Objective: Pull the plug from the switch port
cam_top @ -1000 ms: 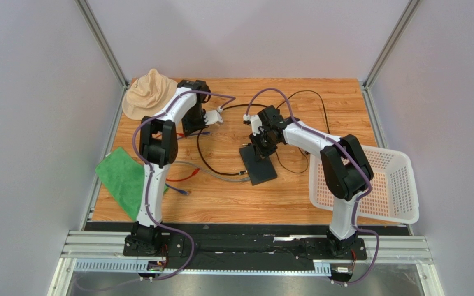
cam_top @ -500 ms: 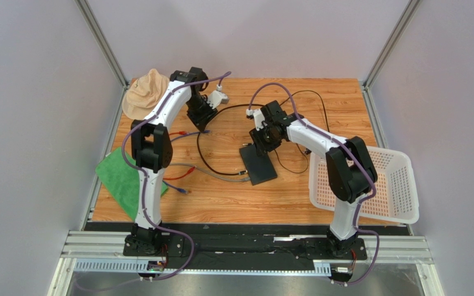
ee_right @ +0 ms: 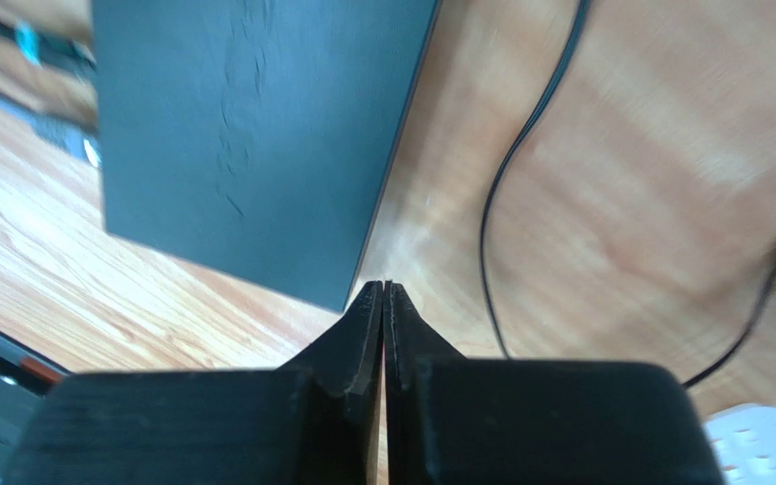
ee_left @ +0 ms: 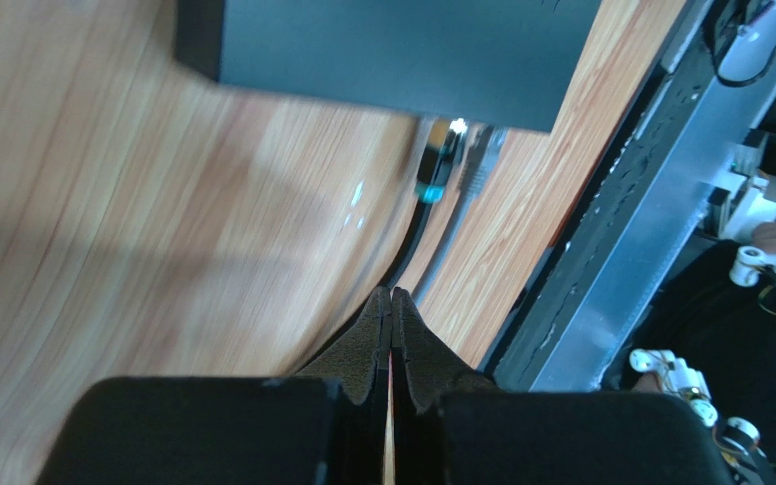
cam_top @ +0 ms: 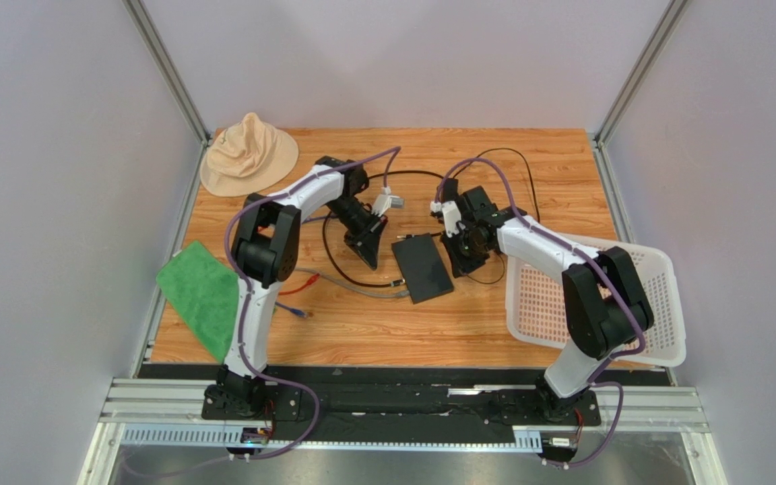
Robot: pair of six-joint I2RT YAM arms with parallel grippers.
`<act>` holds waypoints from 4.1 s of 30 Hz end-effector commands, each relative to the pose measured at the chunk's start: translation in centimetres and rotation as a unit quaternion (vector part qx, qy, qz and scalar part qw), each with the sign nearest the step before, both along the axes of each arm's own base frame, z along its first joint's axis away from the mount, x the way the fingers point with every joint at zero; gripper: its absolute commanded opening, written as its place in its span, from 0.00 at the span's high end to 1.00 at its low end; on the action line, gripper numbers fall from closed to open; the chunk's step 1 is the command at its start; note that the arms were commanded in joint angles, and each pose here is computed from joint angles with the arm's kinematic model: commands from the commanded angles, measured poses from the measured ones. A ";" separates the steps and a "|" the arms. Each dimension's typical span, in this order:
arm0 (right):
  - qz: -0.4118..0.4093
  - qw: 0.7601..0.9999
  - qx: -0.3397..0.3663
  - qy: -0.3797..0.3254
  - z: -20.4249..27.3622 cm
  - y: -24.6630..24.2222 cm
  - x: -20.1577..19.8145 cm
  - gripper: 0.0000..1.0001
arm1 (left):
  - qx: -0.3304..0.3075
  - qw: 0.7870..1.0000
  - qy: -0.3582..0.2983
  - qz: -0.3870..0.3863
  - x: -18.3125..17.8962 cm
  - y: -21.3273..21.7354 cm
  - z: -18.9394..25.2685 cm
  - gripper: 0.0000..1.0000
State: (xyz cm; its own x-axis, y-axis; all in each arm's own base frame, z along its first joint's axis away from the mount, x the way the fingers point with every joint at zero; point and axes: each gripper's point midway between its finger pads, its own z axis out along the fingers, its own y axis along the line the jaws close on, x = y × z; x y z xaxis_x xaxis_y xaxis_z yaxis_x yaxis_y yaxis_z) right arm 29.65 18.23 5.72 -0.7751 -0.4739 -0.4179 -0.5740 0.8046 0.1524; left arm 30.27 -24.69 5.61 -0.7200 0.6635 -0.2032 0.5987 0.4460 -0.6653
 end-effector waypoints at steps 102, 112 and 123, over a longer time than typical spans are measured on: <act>0.041 0.996 0.058 0.058 -3.6 7.5 2.5 1.00 | -0.066 0.985 0.140 0.072 -1.4 -5.0 -5.4 0.82; 0.040 0.996 0.057 0.053 -3.3 7.3 2.3 1.00 | -0.058 0.986 0.141 0.075 -1.4 -4.9 -5.6 1.00; 0.047 0.996 0.044 0.054 -3.1 6.3 1.3 1.00 | -0.071 0.985 0.139 0.072 -1.0 -4.5 -4.0 1.00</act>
State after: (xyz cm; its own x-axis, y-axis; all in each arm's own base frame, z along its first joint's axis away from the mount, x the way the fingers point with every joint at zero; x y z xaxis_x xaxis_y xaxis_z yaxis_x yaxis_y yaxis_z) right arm 32.75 26.64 4.56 -0.7634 -0.4650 -0.4484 -0.6265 0.7021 0.3385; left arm 29.32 -29.44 2.41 -0.8678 0.4953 -0.0407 0.2636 0.3892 -0.8826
